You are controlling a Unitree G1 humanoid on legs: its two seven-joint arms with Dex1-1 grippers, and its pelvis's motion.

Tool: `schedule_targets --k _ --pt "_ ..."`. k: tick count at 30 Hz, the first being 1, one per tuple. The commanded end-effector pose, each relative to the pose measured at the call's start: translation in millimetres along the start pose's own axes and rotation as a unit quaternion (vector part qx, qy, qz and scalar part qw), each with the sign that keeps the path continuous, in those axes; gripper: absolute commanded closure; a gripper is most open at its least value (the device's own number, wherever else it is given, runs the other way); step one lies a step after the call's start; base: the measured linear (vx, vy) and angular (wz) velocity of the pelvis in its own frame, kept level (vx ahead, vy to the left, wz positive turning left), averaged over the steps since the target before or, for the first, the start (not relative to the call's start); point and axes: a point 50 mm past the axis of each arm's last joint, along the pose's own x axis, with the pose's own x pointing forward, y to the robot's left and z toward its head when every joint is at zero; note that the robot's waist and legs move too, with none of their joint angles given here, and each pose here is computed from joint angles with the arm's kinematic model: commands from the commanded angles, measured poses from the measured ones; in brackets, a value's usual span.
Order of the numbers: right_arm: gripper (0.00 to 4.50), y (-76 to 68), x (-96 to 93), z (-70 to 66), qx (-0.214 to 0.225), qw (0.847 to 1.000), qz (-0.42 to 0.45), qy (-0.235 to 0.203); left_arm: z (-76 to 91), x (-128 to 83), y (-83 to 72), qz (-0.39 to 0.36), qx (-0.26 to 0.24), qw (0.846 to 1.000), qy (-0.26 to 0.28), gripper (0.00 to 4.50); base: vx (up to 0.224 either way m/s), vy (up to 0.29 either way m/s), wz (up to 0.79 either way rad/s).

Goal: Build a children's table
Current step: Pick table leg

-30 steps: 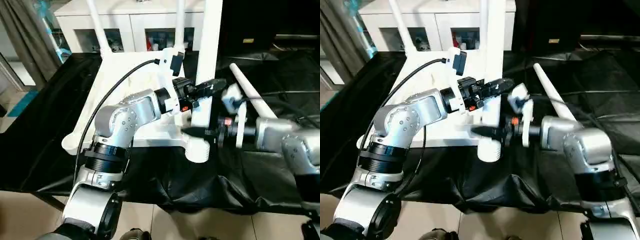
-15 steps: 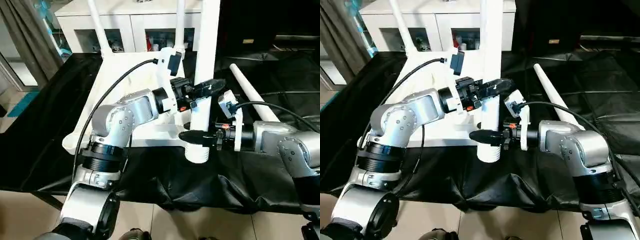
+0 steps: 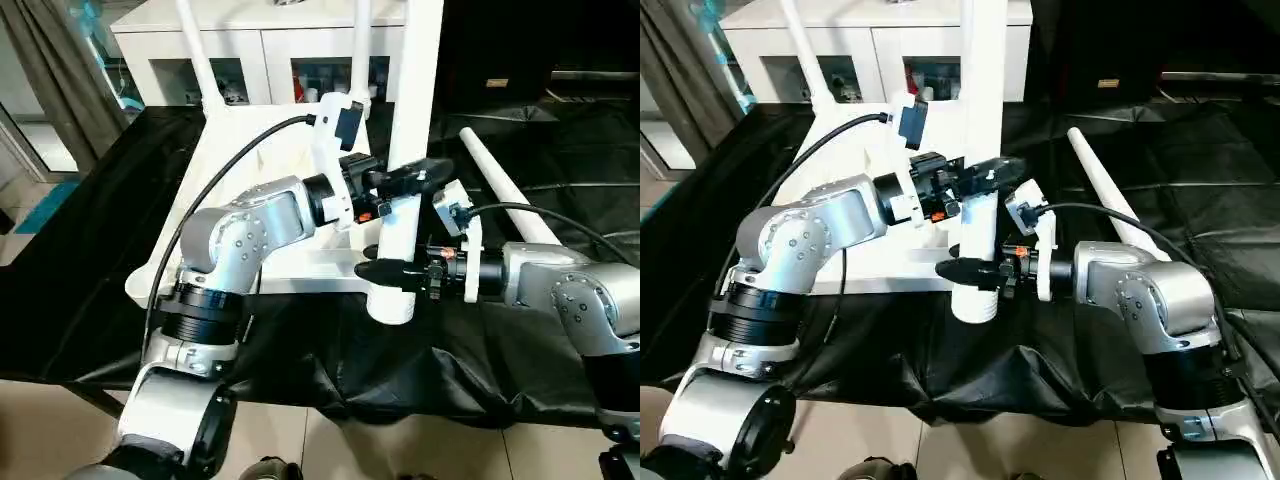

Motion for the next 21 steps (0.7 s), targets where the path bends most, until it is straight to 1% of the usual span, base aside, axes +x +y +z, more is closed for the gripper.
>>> schedule_targets --k 1,2,3,4,6,7,9,10,11,12,13,14,15,17,18,19,20,21 --pt "2.57 -1.1 -1.7 4.0 -0.007 1.000 -0.015 -0.025 13.6 -7 3.3 -0.003 0.001 0.997 -0.081 1.47 0.000 0.000 0.00" --pt "2.57 -1.4 -1.0 4.7 -0.006 0.999 -0.019 -0.035 17.5 -11 5.4 -0.009 -0.009 0.993 -0.115 1.47 0.000 0.000 0.00" --pt "2.57 -1.4 -1.0 4.7 -0.006 0.999 -0.019 -0.035 17.5 -11 5.4 -0.009 -0.009 0.993 -0.115 1.47 0.000 0.000 0.00" --pt "2.57 -2.3 0.0 6.3 -0.007 0.998 -0.028 -0.049 21.3 -18 9.2 -0.013 -0.023 0.989 -0.145 1.47 0.000 0.000 0.00" --pt "2.57 -3.5 0.5 7.2 -0.006 0.998 -0.036 -0.058 22.9 -23 11.6 -0.016 -0.024 0.988 -0.153 1.47 0.000 0.000 0.00" --pt "2.57 -5.1 0.5 8.0 -0.007 0.997 -0.046 -0.066 23.7 -26 13.4 -0.017 -0.011 0.988 -0.153 1.47 0.000 0.000 0.00" --pt "2.57 -14.1 -1.5 9.1 -0.010 0.992 -0.095 -0.082 22.7 -35 20.1 -0.018 0.042 0.991 -0.127 1.47 0.000 0.000 0.00" --pt "2.57 -21.6 -3.5 10.3 -0.014 0.986 -0.136 -0.092 18.1 -39 24.0 -0.017 0.098 0.991 -0.085 1.47 0.000 0.000 0.00" --pt "2.57 -34.3 -8.7 11.1 -0.008 0.974 -0.201 -0.108 4.1 -45 32.3 -0.018 0.198 0.980 0.012 1.47 0.000 0.000 0.00" --pt "2.57 -34.9 -9.1 11.0 -0.009 0.973 -0.204 -0.108 3.2 -45 32.7 -0.019 0.203 0.979 0.018 1.47 0.000 0.000 0.00" --pt "2.57 -40.4 -12.8 9.9 -0.015 0.966 -0.236 -0.108 -8.6 -50 37.5 -0.031 0.251 0.964 0.086 1.47 0.000 0.000 0.00" --pt "2.57 -43.0 -15.4 9.2 -0.022 0.961 -0.251 -0.117 -20.4 -55 41.9 -0.047 0.283 0.946 0.149 1.47 0.000 0.000 0.00" --pt "2.57 -43.4 -17.1 8.6 -0.042 0.958 -0.258 -0.120 -30.0 -60 46.6 -0.055 0.300 0.932 0.197 1.47 0.000 0.000 0.00" --pt "2.57 -43.6 -19.4 4.3 -0.050 0.955 -0.269 -0.113 -44.0 -69 55.7 -0.066 0.309 0.911 0.265 1.47 0.000 0.000 0.00" --pt "2.57 -43.6 -19.4 4.3 -0.050 0.955 -0.269 -0.113 -44.0 -69 55.7 -0.066 0.309 0.911 0.265 1.47 0.000 0.000 0.00" --pt "2.57 -43.6 -20.8 1.9 -0.053 0.954 -0.277 -0.107 -48.7 -72 60.1 -0.068 0.311 0.903 0.288 1.47 0.000 0.000 0.00" --pt "2.57 -42.7 -21.4 -0.3 -0.052 0.954 -0.277 -0.105 -52.3 -75 63.9 -0.073 0.305 0.899 0.307 1.47 0.000 0.000 0.00" --pt "2.57 -42.7 -21.4 -0.4 -0.052 0.954 -0.278 -0.105 -52.5 -75 64.2 -0.073 0.304 0.898 0.308 1.47 0.000 0.000 0.00"
